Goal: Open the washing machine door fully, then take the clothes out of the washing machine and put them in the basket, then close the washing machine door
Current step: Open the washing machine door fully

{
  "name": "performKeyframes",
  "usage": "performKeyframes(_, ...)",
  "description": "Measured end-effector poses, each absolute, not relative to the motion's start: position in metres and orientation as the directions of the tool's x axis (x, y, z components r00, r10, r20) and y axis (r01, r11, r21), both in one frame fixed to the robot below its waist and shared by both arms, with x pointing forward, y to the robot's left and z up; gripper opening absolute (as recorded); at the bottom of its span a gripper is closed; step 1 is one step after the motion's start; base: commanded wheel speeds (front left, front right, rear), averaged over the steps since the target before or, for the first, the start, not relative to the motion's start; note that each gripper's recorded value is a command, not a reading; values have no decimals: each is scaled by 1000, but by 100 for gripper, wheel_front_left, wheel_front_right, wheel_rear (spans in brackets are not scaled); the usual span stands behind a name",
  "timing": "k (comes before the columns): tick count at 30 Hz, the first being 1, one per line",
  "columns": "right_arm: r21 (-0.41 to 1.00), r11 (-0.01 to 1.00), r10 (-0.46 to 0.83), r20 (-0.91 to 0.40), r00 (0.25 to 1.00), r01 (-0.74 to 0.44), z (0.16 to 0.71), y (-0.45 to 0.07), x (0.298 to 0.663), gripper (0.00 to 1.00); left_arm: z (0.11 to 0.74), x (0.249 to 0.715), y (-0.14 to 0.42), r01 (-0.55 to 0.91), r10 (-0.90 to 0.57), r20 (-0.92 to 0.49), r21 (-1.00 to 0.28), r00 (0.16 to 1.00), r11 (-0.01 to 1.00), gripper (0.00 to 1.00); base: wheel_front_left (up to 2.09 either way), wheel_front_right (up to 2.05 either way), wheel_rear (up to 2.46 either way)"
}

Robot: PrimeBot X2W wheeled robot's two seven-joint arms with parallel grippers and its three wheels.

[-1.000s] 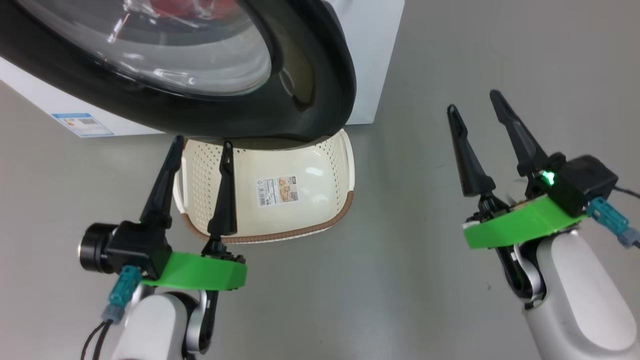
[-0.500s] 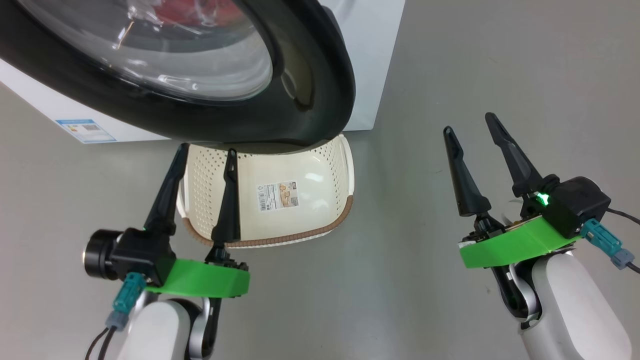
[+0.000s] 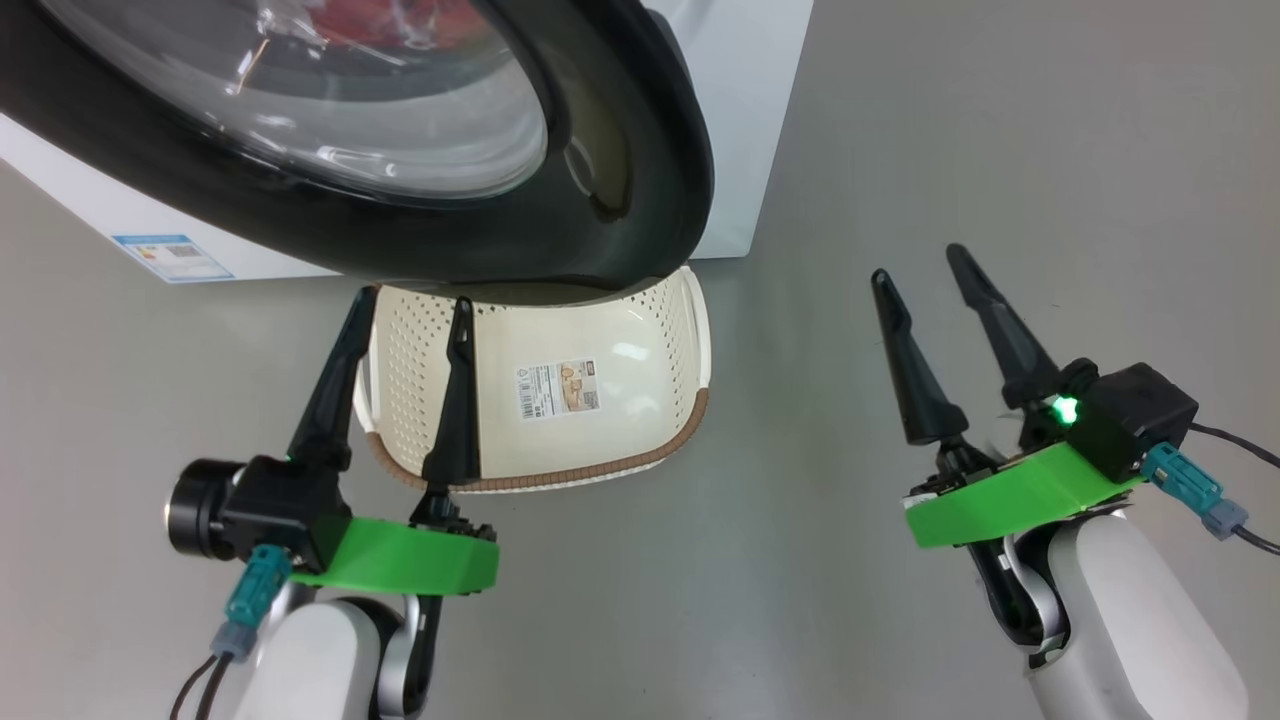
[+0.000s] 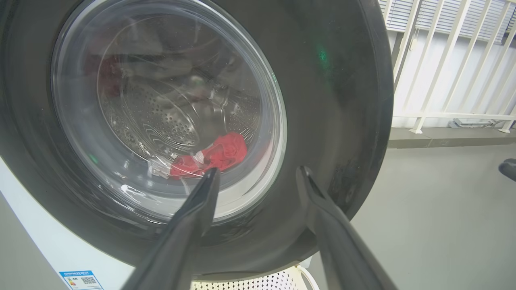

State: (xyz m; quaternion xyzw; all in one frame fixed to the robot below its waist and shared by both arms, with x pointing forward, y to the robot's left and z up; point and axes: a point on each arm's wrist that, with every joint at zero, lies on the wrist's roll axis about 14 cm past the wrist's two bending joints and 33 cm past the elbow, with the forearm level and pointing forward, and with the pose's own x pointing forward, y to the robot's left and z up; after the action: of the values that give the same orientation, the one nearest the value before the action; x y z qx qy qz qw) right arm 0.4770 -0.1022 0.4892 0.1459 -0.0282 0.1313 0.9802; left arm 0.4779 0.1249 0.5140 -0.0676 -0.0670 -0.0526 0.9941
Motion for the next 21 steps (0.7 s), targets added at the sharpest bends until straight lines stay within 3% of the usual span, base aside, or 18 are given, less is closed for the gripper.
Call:
performKeyframes(5, 357, 894, 250, 102, 963, -270, 491, -97, 482, 0, 513, 478, 126, 111, -93, 138, -127, 986, 986, 100, 0, 0, 0)
performKeyframes(10, 523, 816, 215, 119, 969, -245, 497, -97, 497, 0, 513, 478, 128, 106, -85, 139, -147, 987, 983, 100, 0, 0, 0)
performKeyframes(14, 711, 669, 208, 98, 973, -214, 498, -89, 511, 0, 513, 477, 128, 102, -81, 139, -152, 987, 983, 100, 0, 0, 0)
performKeyframes(21, 938, 300, 325, 69, 943, -172, 514, -66, 541, 0, 508, 478, 134, 85, -65, 128, -156, 990, 984, 100, 0, 0, 0)
